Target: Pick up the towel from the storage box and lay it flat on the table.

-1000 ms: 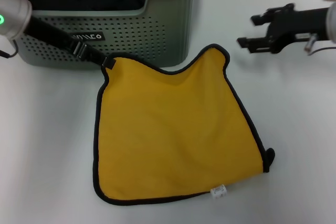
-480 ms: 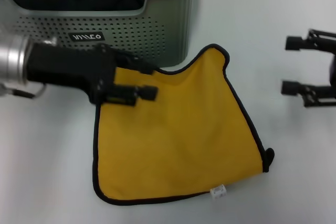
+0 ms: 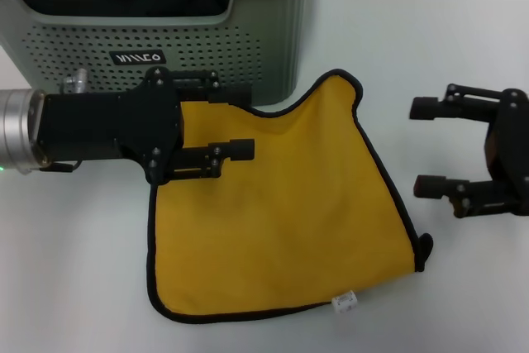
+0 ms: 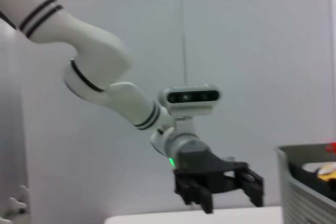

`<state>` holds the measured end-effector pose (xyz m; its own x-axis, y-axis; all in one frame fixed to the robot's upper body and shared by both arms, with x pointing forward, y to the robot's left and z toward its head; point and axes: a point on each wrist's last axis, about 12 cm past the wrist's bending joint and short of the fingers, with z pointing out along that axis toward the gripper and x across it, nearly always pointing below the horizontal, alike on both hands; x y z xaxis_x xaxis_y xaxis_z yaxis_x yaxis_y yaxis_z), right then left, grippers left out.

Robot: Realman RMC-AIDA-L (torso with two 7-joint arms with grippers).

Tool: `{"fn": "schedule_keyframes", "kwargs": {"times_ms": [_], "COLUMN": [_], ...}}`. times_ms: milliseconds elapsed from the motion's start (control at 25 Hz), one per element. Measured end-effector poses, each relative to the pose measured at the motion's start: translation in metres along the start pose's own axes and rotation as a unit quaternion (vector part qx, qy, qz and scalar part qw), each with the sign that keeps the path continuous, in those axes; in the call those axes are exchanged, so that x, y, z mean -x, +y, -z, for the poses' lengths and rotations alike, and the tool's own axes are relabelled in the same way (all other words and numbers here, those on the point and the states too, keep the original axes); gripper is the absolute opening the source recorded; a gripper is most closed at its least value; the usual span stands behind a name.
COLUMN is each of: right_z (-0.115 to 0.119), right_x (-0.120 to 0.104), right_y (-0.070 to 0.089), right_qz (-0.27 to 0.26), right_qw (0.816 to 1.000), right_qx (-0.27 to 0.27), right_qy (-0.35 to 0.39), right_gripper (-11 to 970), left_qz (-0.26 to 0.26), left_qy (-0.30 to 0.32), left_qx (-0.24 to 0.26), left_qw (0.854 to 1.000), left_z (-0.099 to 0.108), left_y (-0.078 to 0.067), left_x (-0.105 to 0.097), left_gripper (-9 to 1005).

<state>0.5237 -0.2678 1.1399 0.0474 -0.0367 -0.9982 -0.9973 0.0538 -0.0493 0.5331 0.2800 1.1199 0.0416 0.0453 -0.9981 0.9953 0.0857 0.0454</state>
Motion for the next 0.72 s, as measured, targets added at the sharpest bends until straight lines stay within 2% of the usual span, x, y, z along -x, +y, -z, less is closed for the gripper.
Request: {"fn": "schedule_keyframes", "kwargs": {"times_ms": [240,520,720], "right_z": [-0.009,-0.017,-0.025], "right_x": [0.000,-0.003,-0.006], "right_y": [-0.001,-0.010,-0.015], "right_qz": [0.004,-0.002,-0.010], "right_qw": [1.000,1.000,1.000], "right_qx": [0.024,0.008,0.009], "right_qy": [0.002,0.009,0.016], "right_gripper": [808,817,843], "left_qz": [0.005,0.022,0.016], "left_qy": [0.000,0.005,0.000], "left_qx": [-0.001,-0.025,-0.020], "left_qw": [1.000,0.999,1.000], "left_z": [0.000,0.001,0.009], "left_y": [-0.001,-0.003,-0.001], "left_x": [-0.001,-0.001,0.003], "left_gripper": [632,663,685]}}
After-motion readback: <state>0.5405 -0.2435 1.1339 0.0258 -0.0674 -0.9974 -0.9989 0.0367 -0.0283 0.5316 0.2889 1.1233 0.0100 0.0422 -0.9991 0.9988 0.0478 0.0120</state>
